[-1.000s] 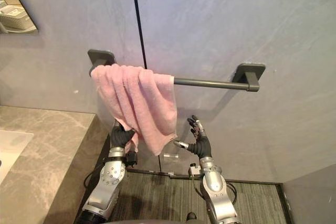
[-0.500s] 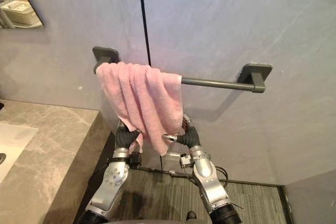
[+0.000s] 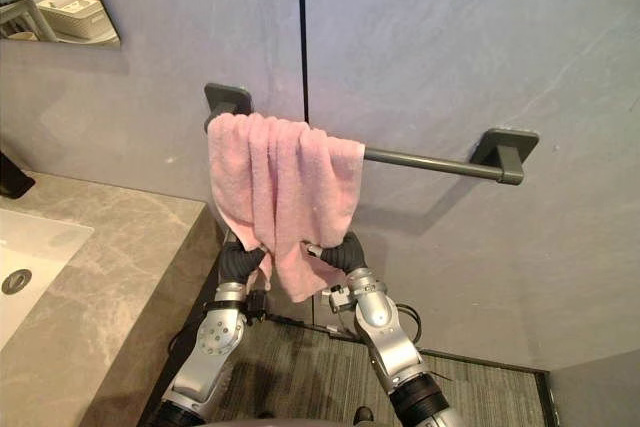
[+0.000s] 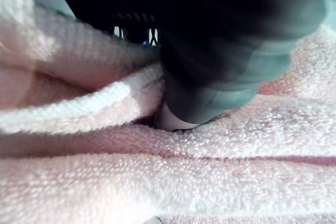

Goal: Organize washtable

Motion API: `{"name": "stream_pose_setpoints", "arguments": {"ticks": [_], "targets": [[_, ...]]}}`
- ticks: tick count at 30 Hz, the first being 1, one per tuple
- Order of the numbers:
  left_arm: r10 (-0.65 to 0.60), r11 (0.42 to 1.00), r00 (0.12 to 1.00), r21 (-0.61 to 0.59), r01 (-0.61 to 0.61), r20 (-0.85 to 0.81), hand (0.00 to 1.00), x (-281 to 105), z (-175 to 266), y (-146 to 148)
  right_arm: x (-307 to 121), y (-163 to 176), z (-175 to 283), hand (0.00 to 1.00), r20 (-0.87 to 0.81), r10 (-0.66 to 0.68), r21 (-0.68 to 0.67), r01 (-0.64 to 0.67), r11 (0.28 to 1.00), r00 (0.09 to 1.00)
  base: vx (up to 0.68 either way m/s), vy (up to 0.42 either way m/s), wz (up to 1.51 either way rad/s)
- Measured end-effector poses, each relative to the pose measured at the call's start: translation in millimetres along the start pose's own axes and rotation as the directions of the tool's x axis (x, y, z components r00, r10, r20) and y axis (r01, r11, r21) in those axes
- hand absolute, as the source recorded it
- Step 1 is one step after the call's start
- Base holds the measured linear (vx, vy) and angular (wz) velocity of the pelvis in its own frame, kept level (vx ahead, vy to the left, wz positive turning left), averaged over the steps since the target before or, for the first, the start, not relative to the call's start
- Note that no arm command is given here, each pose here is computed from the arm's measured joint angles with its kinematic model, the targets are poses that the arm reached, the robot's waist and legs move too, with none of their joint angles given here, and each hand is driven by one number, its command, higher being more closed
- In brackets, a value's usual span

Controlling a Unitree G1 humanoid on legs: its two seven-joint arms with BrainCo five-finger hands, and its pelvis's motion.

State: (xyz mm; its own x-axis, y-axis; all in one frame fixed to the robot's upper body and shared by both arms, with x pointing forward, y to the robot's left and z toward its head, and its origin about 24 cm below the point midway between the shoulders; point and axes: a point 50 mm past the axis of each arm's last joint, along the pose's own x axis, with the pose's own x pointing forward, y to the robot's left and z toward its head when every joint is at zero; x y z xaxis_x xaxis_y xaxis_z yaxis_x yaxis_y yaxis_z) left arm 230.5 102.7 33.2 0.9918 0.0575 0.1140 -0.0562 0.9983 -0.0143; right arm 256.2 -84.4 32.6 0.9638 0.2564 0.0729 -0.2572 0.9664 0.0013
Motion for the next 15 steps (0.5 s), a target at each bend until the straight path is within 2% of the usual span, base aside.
{"name": "stream_pose_setpoints", "arguments": {"ticks": [15], "targets": [[-0.032,0.999,0.999,0.003,0.032,0.0,1.0,0,0,0,-7,-29,13,1.0,0.057,-0.131,0.031,0.13,0.991,0.99,-0.02,-0.006,-0.02]]}}
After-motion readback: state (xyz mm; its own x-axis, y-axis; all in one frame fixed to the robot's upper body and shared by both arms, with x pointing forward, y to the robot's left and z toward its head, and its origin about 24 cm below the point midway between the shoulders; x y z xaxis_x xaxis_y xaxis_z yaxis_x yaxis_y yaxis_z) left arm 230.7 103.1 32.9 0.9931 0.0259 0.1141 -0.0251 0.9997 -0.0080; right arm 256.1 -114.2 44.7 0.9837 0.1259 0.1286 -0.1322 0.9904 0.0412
